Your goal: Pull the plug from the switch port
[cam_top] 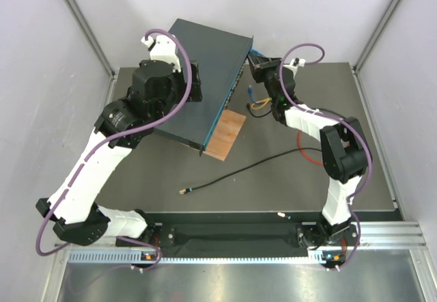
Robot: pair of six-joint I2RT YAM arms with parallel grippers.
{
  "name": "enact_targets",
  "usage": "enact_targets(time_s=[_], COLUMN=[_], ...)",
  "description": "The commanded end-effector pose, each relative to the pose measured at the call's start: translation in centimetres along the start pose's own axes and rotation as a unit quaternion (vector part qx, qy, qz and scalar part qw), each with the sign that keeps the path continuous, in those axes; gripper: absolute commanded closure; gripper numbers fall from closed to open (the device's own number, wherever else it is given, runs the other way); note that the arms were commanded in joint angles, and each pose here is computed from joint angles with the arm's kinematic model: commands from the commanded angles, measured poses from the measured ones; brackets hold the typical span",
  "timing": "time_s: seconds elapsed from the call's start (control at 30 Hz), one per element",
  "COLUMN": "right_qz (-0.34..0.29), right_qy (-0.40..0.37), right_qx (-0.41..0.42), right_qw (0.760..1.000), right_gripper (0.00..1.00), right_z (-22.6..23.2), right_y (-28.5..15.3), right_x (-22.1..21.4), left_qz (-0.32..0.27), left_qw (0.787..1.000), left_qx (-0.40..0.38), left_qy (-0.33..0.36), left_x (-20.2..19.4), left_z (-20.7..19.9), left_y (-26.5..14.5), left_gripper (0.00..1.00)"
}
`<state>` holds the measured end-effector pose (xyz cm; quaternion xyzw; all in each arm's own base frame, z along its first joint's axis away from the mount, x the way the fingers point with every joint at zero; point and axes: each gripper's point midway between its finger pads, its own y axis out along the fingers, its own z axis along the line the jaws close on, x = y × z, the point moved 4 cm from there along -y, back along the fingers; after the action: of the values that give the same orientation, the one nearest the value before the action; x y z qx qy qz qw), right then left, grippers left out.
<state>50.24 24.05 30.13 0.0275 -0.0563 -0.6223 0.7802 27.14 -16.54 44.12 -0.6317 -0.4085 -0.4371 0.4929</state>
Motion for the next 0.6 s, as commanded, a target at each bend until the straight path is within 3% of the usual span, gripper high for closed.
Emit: enact_targets(time_s=[0.0, 0.23, 0.43, 0.57], right_qz=[-0.017, -0.015, -0.009, 0.009], right_qy=[0.055, 0.039, 0.119, 0.026], right_qx=[0.121, 0.083, 0.104, 0.058], right_qw=[0.991, 0.996, 0.987, 0.998], right_gripper=[1.0, 1.0, 1.0, 1.0], right_z=[7.0, 5.9, 3.2, 4.3], right_y=[-1.2, -2.1, -2.6, -0.9], right_x=[2.8, 3.8, 4.3, 3.4], left_qz=[-0.01, -0.003, 0.005, 0.01], left_qw=[1.0, 0.999, 0.999, 0.999], left_qx=[-0.004, -0.01, -0.01, -0.013], left_qy=[-0.015, -0.031, -0.047, -0.05], left_x=[0.9, 0.6, 0.2, 0.1], left_z=[-0.1, -0.3, -0.4, -0.6], left_y=[-0.3, -0.2, -0.2, -0.1], left_gripper=[0.09, 0.1, 0.1, 0.11])
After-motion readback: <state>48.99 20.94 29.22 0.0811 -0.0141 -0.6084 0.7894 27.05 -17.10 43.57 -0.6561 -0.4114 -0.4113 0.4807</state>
